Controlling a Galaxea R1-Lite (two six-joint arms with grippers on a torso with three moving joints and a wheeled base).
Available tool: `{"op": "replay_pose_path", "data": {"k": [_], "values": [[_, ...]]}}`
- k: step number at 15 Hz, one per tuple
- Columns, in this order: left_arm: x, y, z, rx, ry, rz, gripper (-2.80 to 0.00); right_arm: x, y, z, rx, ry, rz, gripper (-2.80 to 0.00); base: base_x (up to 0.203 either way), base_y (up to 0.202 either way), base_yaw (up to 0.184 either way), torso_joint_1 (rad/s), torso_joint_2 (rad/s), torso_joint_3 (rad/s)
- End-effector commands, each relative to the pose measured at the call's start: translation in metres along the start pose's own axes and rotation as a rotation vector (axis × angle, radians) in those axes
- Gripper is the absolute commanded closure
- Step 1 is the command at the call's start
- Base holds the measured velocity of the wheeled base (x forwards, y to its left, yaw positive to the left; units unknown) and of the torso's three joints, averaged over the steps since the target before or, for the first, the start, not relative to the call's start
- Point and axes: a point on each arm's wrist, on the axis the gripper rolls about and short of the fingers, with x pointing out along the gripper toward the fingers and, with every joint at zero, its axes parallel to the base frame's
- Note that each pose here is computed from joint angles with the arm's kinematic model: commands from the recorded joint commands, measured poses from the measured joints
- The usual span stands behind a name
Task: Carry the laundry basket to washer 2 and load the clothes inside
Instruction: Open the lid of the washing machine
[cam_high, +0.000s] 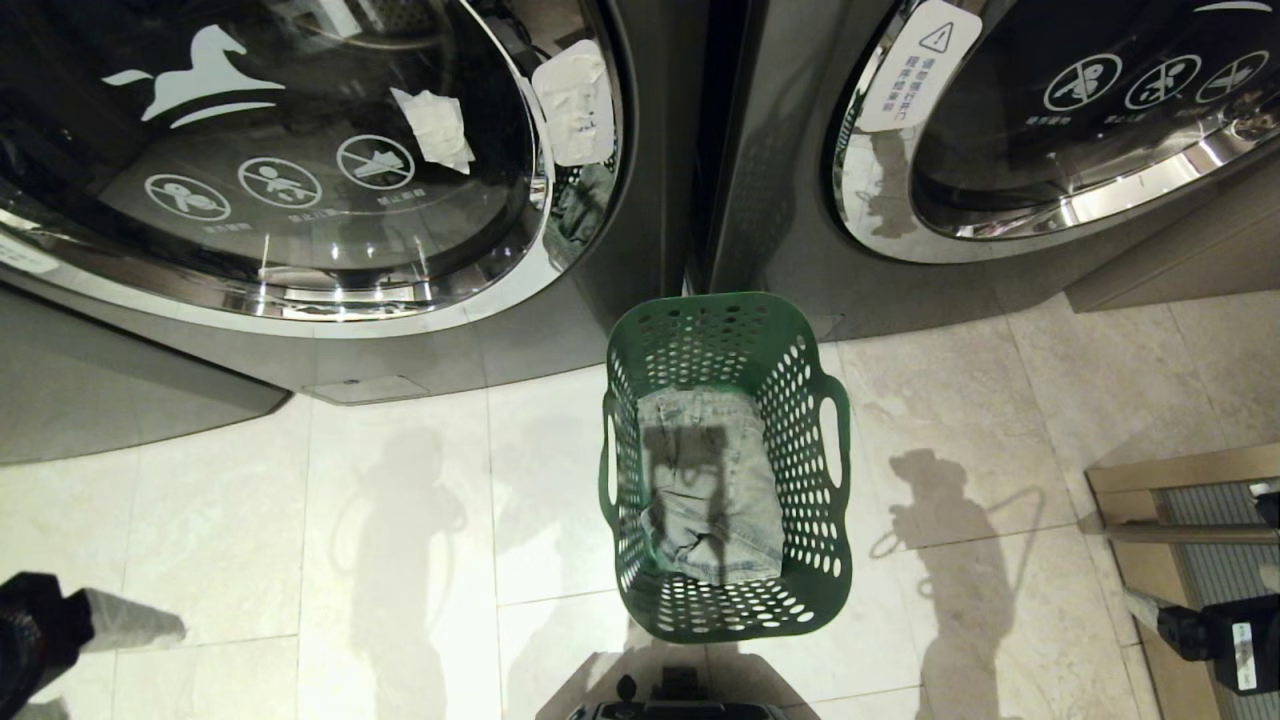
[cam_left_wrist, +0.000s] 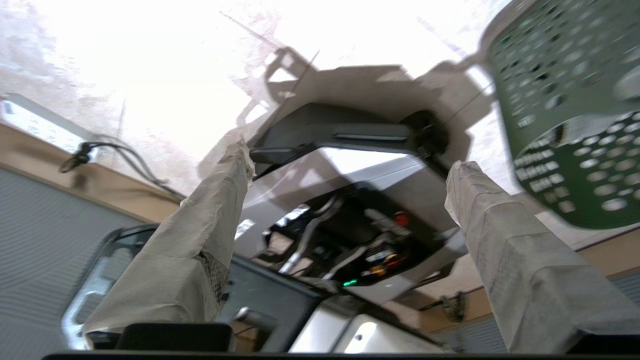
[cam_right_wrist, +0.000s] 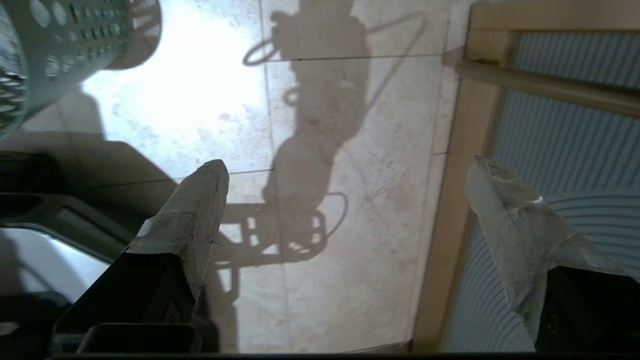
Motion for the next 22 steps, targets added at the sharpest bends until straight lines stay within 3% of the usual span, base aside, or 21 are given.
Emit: {"op": "replay_pose_path", "data": {"k": [1,2,3,5,7,8,13,18,22], "values": [[0.001,0.011,-0.015,0.079,0.011,0.017,-2.80,0.003,0.000,-0.010,-0.058,0.018,0.013,-2.80,0.000,0.000,0.000,0.000,0.00,0.000],[0.003,0.015,-0.023,0.139,0.021,0.019,-2.80,0.003,0.001,-0.011,-0.065,0.011,0.036,-2.80,0.000,0.000,0.000,0.000,0.00,0.000],[0.002,0.018,-0.028,0.157,0.010,0.012,-2.80,0.003,0.001,-0.009,-0.062,0.001,0.037,-2.80,0.000,0.000,0.000,0.000,0.00,0.000],[0.002,0.024,-0.038,0.161,-0.014,0.001,-2.80,0.003,0.001,-0.008,-0.054,-0.033,0.037,-2.80,0.000,0.000,0.000,0.000,0.00,0.000],[0.004,0.028,-0.045,0.172,-0.017,-0.013,-2.80,0.003,0.004,-0.012,-0.051,-0.072,0.110,-2.80,0.000,0.000,0.000,0.000,0.00,0.000],[0.005,0.027,-0.044,0.172,-0.012,-0.026,0.00,0.003,0.004,-0.014,-0.054,-0.100,0.127,0.00,0.000,0.000,0.000,0.000,0.00,0.000],[0.006,0.031,-0.052,0.180,0.010,-0.052,0.00,-0.002,0.007,-0.026,0.003,-0.083,0.138,0.00,0.000,0.000,0.000,0.000,0.00,0.000],[0.032,0.059,-0.102,0.314,0.125,-0.054,0.00,-0.027,0.019,-0.073,0.051,-0.007,0.228,0.00,0.000,0.000,0.000,0.000,0.00,0.000],[0.047,0.068,-0.117,0.437,-0.007,-0.107,0.00,-0.062,0.022,-0.097,0.070,0.014,0.323,0.00,0.000,0.000,0.000,0.000,0.00,0.000]]}}
